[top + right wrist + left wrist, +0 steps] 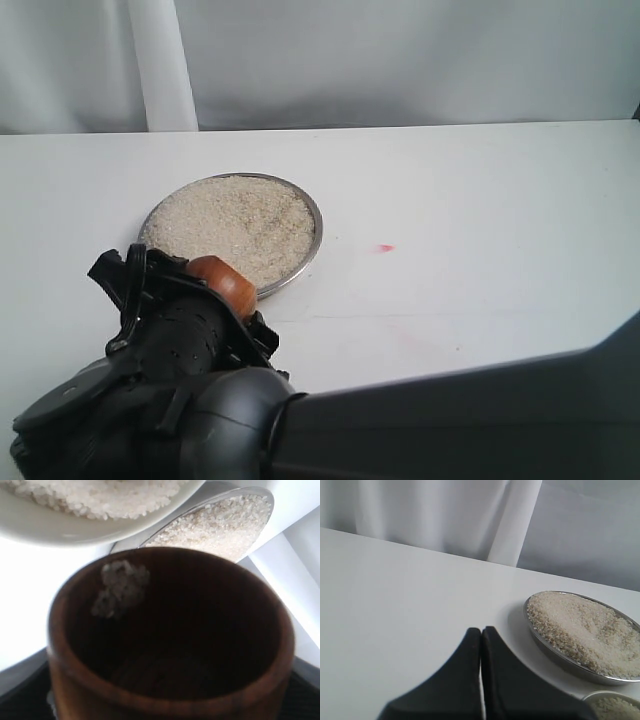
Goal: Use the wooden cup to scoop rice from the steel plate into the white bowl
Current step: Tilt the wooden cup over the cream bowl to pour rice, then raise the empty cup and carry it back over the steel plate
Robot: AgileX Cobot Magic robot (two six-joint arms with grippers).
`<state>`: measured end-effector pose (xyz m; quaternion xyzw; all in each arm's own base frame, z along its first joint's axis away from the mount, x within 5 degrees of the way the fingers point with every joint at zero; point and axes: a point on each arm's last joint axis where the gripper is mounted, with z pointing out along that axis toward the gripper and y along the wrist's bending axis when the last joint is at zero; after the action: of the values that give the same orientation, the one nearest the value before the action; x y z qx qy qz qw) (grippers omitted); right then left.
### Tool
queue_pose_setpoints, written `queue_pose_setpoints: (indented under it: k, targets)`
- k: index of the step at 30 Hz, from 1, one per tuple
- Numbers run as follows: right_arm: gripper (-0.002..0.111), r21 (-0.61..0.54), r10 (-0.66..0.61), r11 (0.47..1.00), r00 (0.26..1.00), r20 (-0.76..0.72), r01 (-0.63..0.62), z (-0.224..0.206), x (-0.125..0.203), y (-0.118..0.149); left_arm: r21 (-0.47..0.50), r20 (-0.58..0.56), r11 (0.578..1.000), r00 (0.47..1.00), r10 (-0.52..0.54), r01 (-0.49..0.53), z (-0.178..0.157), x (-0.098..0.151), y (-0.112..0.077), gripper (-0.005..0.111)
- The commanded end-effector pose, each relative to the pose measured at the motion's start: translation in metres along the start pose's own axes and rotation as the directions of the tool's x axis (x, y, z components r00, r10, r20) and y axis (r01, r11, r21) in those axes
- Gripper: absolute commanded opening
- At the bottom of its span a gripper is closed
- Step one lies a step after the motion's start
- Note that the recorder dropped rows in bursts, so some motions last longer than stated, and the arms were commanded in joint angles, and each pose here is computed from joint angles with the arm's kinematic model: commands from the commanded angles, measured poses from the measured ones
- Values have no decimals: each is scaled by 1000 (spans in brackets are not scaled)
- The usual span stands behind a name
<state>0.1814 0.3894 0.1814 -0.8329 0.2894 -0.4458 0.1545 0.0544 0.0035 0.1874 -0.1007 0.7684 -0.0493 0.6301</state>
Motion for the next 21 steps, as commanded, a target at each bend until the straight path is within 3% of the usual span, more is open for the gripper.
queue_pose_setpoints:
  k: [1,8,14,21]
  targets:
    - [0,8,5,1000,1000,5,-5,-4,4,-3,7,3,1000,1000,-4,4,0,0,0,0]
    - [0,2,3,1000,1000,24,-3,-4,2,-2,7,3,1000,1000,-4,4,0,0,0,0]
    - [0,58,-54,997,997,-56,57,-7,7,-7,7,3,1000,1000,-4,4,0,0,0,0]
    - [0,79,-129,988,991,-27,131,-10,1,-8,7,3,1000,1000,-4,4,0,0,0,0]
